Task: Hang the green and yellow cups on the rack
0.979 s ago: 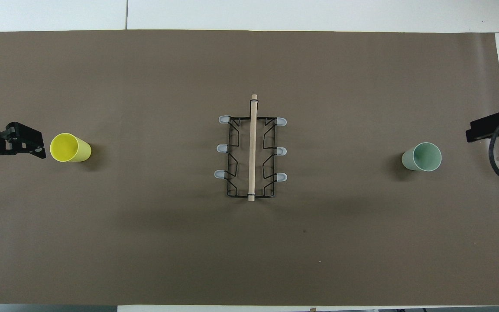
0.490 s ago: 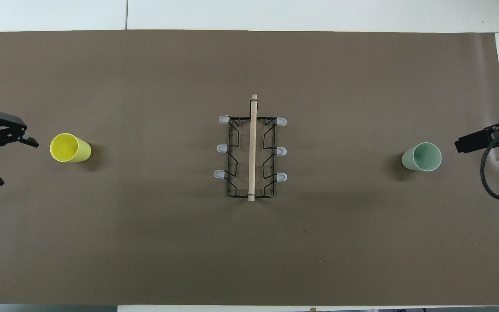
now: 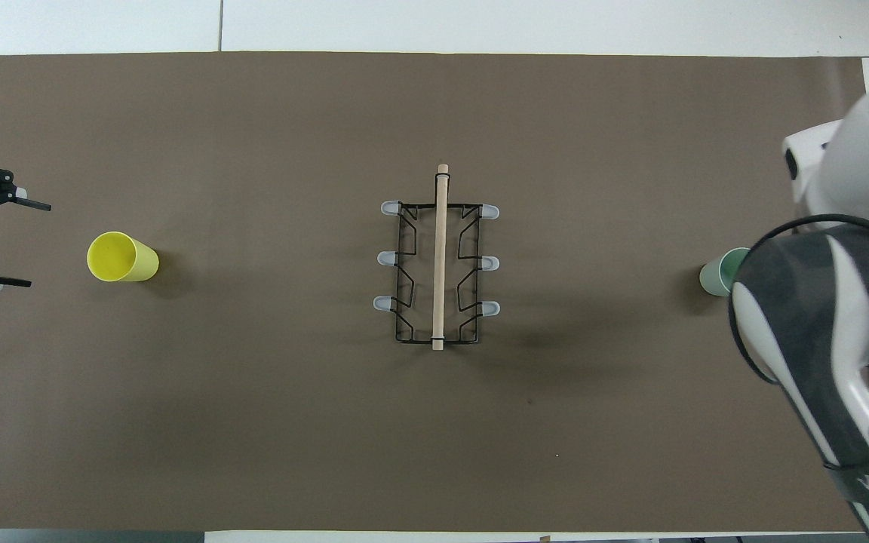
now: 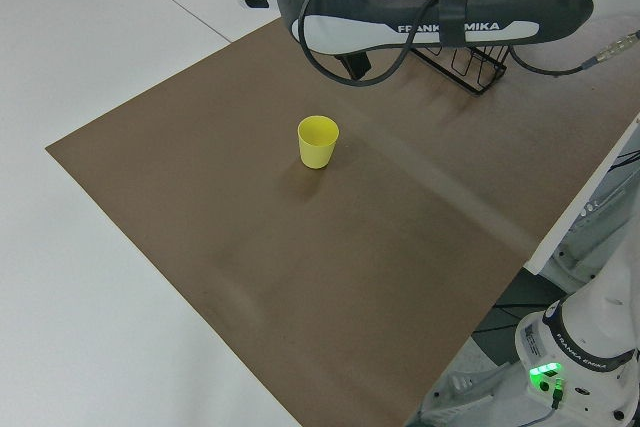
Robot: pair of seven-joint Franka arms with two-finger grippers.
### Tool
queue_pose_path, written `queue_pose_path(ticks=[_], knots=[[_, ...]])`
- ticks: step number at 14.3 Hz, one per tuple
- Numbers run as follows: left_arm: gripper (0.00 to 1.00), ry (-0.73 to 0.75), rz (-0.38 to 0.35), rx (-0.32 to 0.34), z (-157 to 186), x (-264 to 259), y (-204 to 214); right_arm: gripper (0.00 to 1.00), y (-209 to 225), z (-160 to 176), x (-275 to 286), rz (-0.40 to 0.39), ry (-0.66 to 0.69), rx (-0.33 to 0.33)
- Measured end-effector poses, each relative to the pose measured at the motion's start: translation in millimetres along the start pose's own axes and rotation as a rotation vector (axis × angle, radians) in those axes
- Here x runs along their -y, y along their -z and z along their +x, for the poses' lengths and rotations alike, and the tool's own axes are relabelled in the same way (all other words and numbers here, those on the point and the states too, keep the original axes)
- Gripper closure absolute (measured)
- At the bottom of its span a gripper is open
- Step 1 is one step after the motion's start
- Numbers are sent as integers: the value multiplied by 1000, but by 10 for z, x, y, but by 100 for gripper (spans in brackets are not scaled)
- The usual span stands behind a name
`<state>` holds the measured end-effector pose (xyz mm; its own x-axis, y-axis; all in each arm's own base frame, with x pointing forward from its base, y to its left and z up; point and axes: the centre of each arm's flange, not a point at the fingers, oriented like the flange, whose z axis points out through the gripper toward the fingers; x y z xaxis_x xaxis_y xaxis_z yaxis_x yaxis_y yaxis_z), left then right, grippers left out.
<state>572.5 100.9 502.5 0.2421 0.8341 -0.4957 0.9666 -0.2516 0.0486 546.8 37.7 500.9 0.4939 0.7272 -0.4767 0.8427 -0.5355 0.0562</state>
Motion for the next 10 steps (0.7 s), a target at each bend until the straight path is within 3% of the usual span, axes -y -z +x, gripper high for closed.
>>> queue_pose_path(ticks=[3,5,10], knots=[[0,110,-36,33,666,21,-161,0,-244,556,22,-68,139,137],[0,170,-51,38,1072,70,-300,0,-341,924,67,-157,280,207],[0,293,-65,63,1795,247,-774,0,-692,1543,362,-174,441,274]])
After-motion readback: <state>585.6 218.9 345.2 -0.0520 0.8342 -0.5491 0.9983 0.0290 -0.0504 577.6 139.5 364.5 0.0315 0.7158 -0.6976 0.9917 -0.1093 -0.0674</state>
